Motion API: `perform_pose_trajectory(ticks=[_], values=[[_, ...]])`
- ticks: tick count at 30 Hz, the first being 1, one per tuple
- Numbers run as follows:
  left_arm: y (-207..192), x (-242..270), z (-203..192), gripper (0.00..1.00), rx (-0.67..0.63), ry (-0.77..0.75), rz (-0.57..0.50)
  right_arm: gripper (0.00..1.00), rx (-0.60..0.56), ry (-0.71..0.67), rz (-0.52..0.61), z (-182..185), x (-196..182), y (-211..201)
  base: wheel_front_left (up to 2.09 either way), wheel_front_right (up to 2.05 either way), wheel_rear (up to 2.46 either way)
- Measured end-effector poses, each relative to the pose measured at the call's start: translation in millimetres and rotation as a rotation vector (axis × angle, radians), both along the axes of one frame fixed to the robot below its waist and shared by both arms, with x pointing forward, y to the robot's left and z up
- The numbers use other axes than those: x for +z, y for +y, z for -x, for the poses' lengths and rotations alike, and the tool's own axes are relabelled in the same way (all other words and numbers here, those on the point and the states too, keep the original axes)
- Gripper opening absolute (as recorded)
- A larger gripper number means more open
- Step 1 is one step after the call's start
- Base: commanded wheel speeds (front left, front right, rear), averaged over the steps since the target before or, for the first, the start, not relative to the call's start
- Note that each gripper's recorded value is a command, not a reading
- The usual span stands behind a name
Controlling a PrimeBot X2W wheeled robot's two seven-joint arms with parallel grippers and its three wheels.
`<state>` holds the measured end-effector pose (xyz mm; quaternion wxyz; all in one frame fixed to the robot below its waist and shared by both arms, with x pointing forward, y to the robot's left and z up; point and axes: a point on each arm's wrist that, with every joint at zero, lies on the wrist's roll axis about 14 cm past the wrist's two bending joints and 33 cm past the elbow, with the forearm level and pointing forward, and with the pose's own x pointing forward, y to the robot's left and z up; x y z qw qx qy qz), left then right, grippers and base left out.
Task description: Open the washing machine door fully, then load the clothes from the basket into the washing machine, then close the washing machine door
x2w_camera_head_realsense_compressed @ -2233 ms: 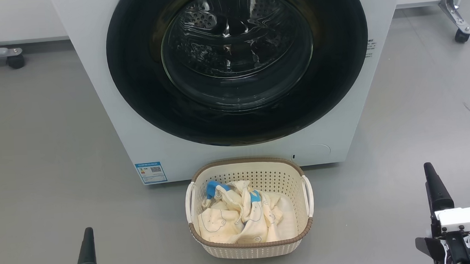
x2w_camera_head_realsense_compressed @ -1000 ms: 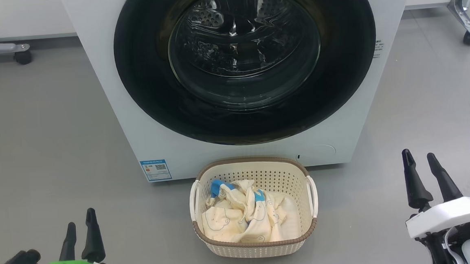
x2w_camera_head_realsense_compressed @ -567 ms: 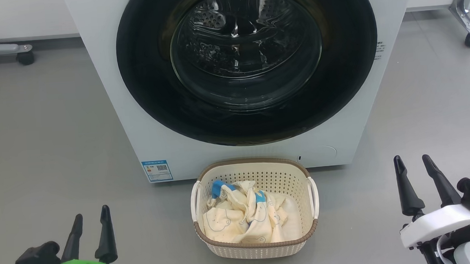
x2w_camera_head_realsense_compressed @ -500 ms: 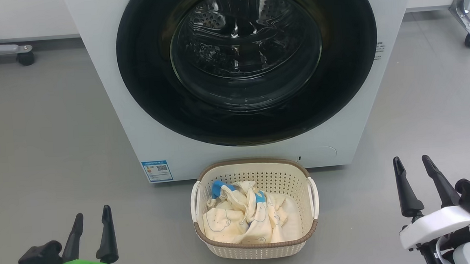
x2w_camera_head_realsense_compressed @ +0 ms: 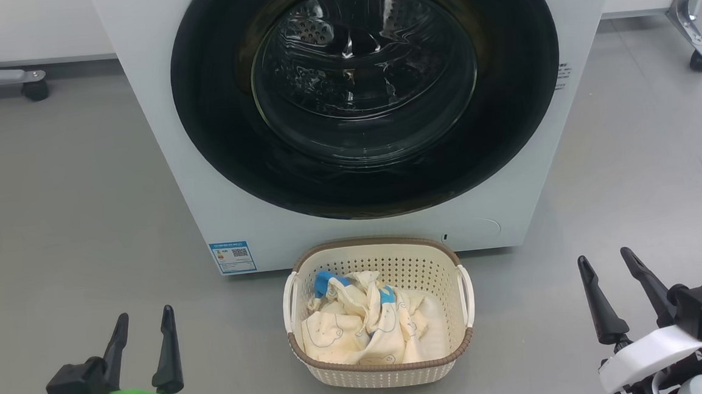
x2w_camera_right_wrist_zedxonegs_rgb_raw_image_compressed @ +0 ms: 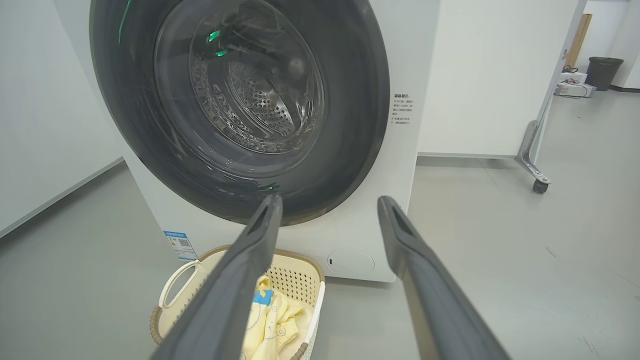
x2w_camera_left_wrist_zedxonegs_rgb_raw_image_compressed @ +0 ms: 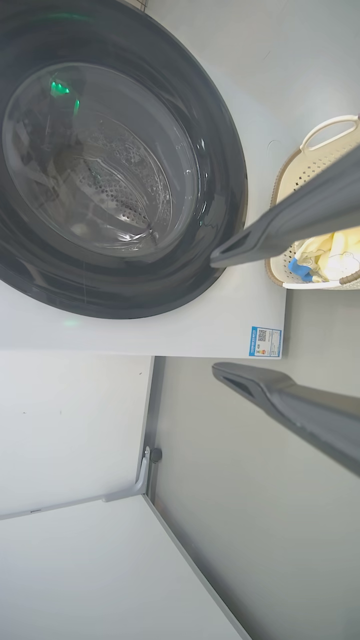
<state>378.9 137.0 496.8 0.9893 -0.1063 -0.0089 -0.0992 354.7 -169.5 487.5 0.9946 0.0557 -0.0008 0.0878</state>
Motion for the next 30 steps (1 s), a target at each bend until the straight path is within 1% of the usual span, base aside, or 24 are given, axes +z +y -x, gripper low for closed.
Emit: perform_pose_trajectory(ticks=[30], values=[[-0.5, -2.3, -1.4, 1.0, 0.02, 0.008, 0.018, 1.0, -0.009, 0.013, -0.008, -0.4, -4.4, 1.3, 0.0, 0.0, 0.0]])
